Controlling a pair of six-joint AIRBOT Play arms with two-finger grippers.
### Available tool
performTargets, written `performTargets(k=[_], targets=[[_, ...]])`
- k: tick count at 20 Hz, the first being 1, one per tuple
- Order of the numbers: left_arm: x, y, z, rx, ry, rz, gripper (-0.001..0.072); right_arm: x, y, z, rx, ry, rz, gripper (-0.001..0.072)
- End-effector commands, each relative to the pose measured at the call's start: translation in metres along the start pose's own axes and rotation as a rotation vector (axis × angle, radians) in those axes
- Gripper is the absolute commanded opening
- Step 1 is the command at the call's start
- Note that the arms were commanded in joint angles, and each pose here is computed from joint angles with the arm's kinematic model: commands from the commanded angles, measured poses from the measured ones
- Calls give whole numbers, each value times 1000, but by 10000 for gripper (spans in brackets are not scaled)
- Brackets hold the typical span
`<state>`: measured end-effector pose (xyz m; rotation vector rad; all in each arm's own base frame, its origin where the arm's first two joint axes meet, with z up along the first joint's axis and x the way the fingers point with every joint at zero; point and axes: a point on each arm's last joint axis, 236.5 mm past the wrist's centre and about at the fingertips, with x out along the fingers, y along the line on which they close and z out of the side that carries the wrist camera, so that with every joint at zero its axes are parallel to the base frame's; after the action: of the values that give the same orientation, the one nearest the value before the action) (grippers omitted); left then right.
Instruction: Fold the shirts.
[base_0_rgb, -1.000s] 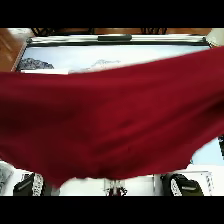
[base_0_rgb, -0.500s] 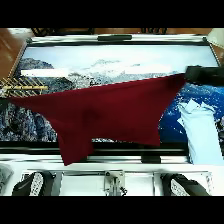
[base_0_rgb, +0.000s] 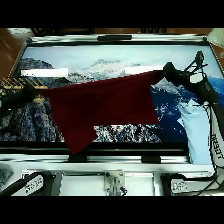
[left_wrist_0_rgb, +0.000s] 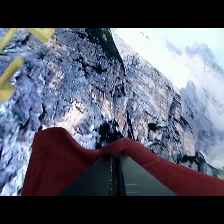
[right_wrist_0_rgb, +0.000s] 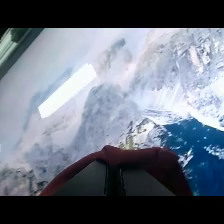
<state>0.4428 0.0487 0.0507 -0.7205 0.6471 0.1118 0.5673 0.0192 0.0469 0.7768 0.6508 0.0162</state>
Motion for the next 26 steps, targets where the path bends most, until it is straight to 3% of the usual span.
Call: performTargets(k=[1, 2, 3, 4, 5, 9, 12, 13, 14, 15, 21, 23, 26], targets=[[41, -2, -6, 25, -58, 27, 37, 18, -16, -1, -37, -19, -18, 83], [46, -3, -16, 29, -30, 26, 39, 18, -17, 2, -30, -34, -18, 207], [48, -4, -22, 30, -5, 24, 132, 17, -14, 4, -12, -39, -9, 441], [46, -5, -24, 28, 19, 16, 391, 13, -10, 7, -4, -39, 1, 502], [40, -8, -20, 23, 47, 3, 620, 6, -7, 11, -40, -31, 8, 502], [-17, 27, -27, 19, 369, 30, 591, -46, -31, 23, -221, 119, -76, 501], [-65, 85, -80, -53, 645, 140, 589, -89, -89, -29, -257, 430, -244, 502], [-71, 98, -98, -84, 698, 162, 554, -100, -104, -47, -271, 518, -289, 502], [-72, 104, -114, -103, 727, 165, 479, -108, -112, -63, -271, 591, -311, 501], [-69, 107, -129, -109, 750, 158, 473, -111, -115, -75, -266, 634, -307, 502], [-37, 93, -180, -120, 777, 85, 483, -110, -118, -89, -237, 665, -297, 502], [-27, 91, -194, -104, 809, 91, 533, -110, -117, -89, -236, 662, -293, 502], [-3, 77, -189, -116, 735, 66, 528, -109, -115, -90, -228, 663, -283, 502]])
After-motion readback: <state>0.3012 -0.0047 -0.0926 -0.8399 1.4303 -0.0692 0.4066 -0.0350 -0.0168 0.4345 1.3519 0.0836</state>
